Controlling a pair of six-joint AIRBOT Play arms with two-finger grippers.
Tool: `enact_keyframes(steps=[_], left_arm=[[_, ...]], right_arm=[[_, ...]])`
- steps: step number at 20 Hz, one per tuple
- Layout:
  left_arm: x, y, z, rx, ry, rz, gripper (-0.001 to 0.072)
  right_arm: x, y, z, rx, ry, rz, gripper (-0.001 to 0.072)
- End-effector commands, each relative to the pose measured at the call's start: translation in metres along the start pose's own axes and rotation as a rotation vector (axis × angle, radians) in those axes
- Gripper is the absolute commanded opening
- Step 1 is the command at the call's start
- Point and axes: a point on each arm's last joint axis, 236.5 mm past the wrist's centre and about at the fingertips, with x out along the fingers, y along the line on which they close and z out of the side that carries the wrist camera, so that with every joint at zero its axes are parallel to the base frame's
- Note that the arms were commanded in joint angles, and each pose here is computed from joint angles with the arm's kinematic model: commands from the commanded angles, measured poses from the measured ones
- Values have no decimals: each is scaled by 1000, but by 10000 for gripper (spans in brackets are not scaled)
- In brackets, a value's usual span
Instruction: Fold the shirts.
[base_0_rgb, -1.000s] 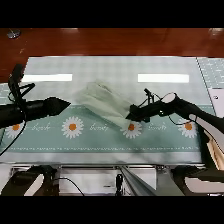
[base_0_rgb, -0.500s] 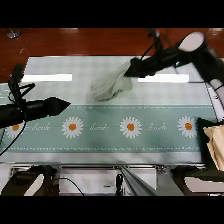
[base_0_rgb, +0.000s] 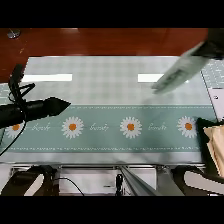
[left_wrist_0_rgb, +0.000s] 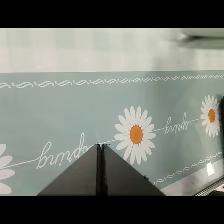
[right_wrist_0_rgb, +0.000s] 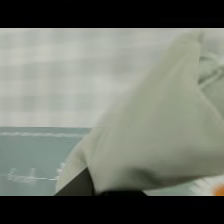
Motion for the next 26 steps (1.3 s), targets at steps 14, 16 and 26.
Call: enact_keyframes(steps=[14, 16, 26], left_arm=[[0, 0, 1, 1, -3, 0, 36], [0, 0, 1, 2, -6, 0, 36], [-4, -56, 115, 154, -158, -82, 34]], right_arm=[[-135, -219, -293, 1050, -25, -807, 488], [-141, -226, -298, 1063, -20, -856, 632], [-147, -109, 35, 372, -762, 62, 18]])
